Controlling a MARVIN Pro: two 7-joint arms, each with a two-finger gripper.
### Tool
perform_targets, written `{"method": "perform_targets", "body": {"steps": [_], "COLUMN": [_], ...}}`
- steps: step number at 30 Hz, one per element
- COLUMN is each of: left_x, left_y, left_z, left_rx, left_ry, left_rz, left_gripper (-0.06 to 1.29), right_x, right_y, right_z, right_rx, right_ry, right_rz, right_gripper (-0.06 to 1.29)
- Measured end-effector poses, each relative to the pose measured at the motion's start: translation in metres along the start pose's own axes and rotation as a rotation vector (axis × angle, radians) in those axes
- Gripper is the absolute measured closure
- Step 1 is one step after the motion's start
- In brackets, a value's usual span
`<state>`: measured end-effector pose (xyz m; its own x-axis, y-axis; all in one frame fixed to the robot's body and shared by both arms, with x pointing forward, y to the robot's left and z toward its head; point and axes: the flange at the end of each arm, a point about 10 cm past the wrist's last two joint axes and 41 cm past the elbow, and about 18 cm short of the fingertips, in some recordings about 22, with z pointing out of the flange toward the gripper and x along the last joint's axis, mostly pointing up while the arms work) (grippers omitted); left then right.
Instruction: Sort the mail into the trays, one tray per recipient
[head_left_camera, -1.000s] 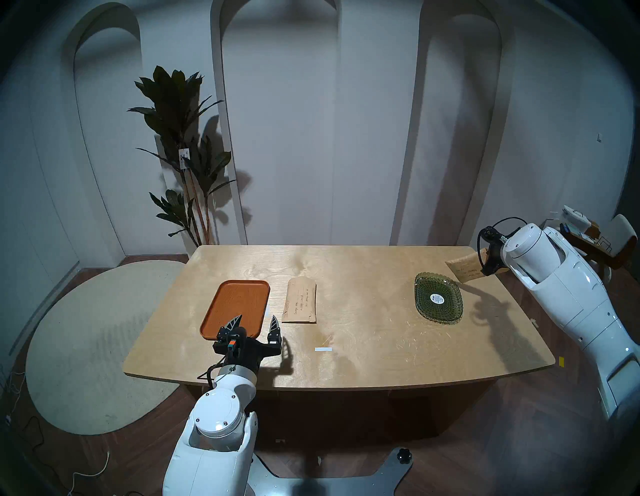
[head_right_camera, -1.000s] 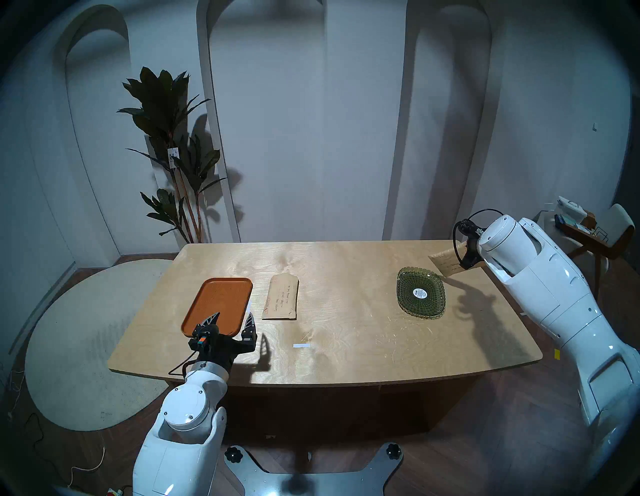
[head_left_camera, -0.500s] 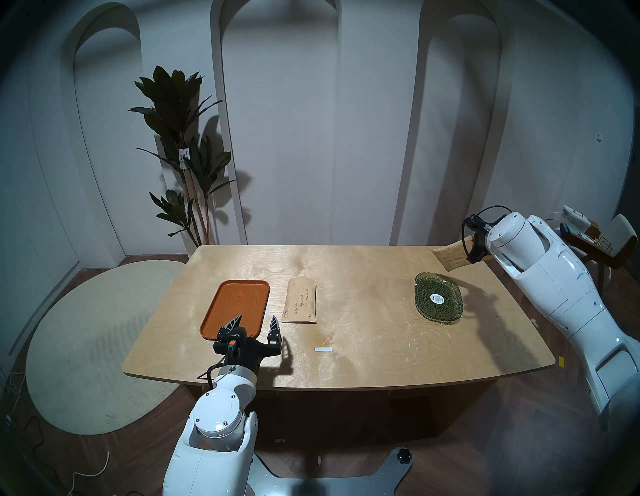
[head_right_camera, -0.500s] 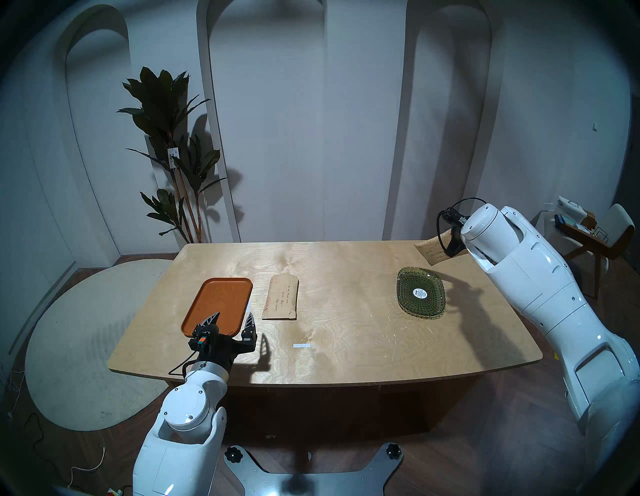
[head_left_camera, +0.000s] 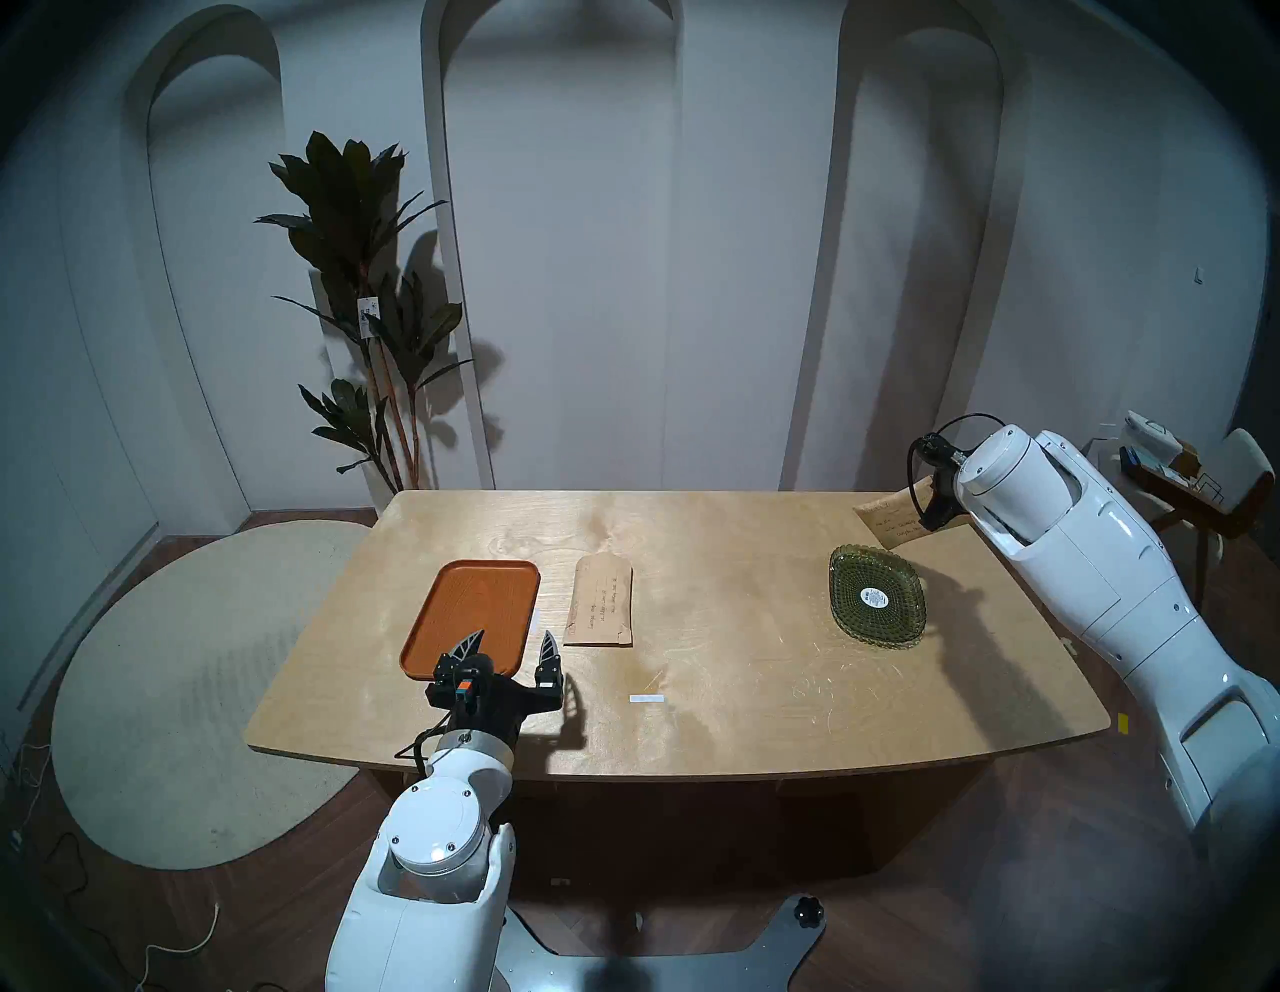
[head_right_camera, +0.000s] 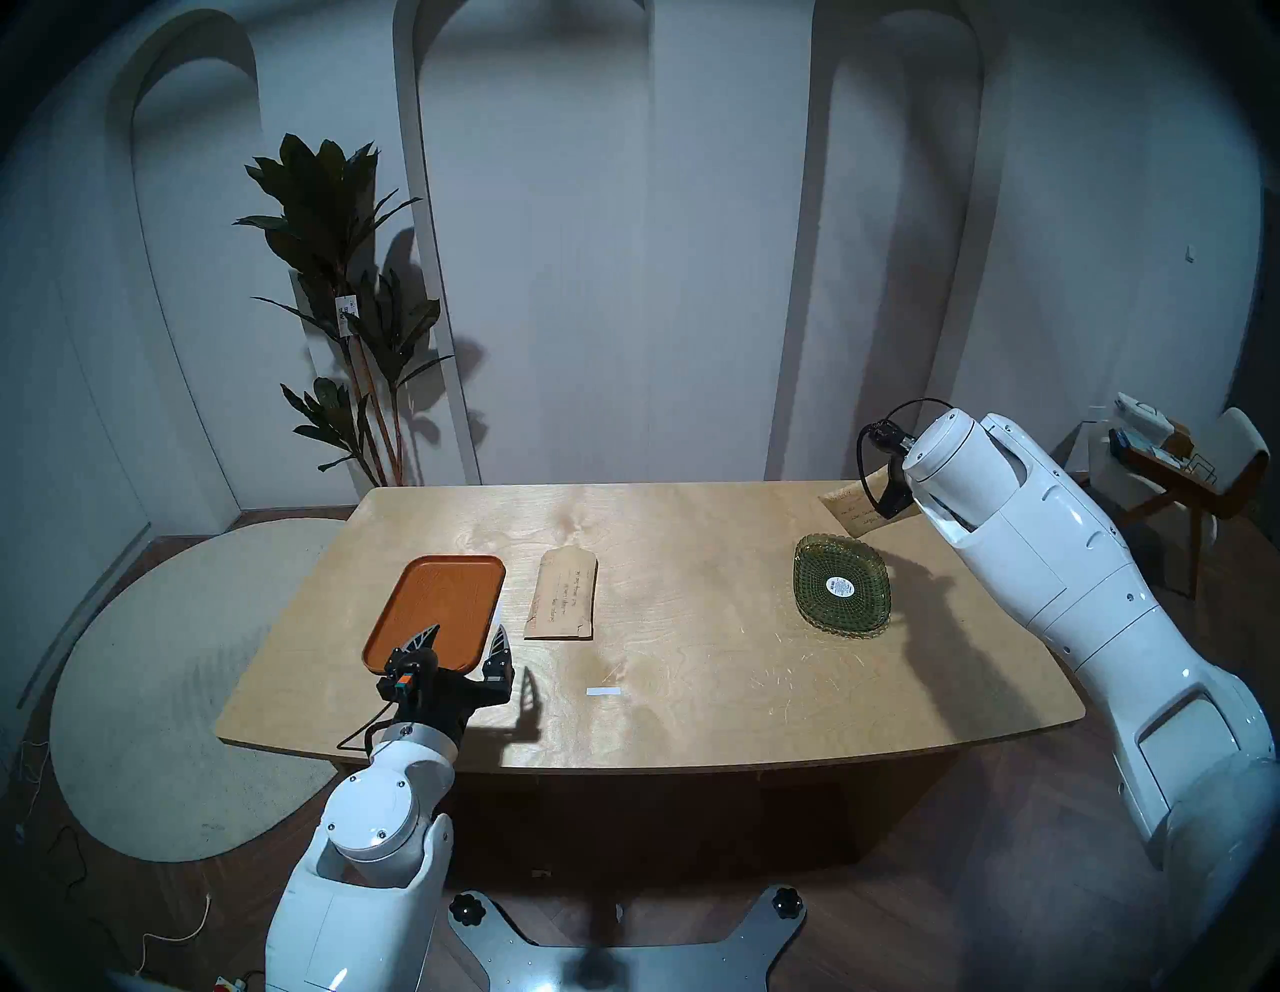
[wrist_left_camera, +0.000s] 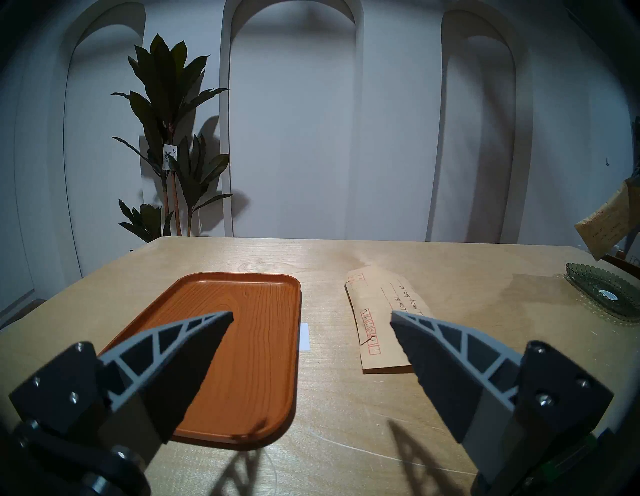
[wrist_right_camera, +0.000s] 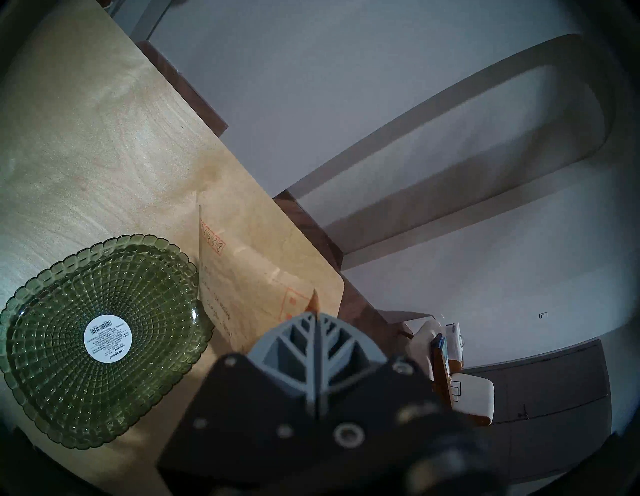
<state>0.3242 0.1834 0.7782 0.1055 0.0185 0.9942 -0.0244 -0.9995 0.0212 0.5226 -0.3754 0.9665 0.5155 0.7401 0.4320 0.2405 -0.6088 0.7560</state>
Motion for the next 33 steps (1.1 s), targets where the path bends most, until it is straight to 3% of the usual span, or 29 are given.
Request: {"method": "perform_targets", "body": {"steps": [21, 33], "left_x": [0.000, 0.000], "left_y": [0.000, 0.000], "left_z": [0.000, 0.000], "left_rx": [0.000, 0.000], "left_ry": [0.000, 0.000], "left_rz": [0.000, 0.000], "left_gripper": [0.00, 0.00], "right_x": [-0.005, -0.018], "right_y": [-0.009, -0.025], "right_z": [0.004, 0.010], "right_rx": [0.008, 0.042], "right_ry": [-0.014, -0.029], "right_rz": [0.013, 0.042], "right_gripper": [1.26, 1.26]}}
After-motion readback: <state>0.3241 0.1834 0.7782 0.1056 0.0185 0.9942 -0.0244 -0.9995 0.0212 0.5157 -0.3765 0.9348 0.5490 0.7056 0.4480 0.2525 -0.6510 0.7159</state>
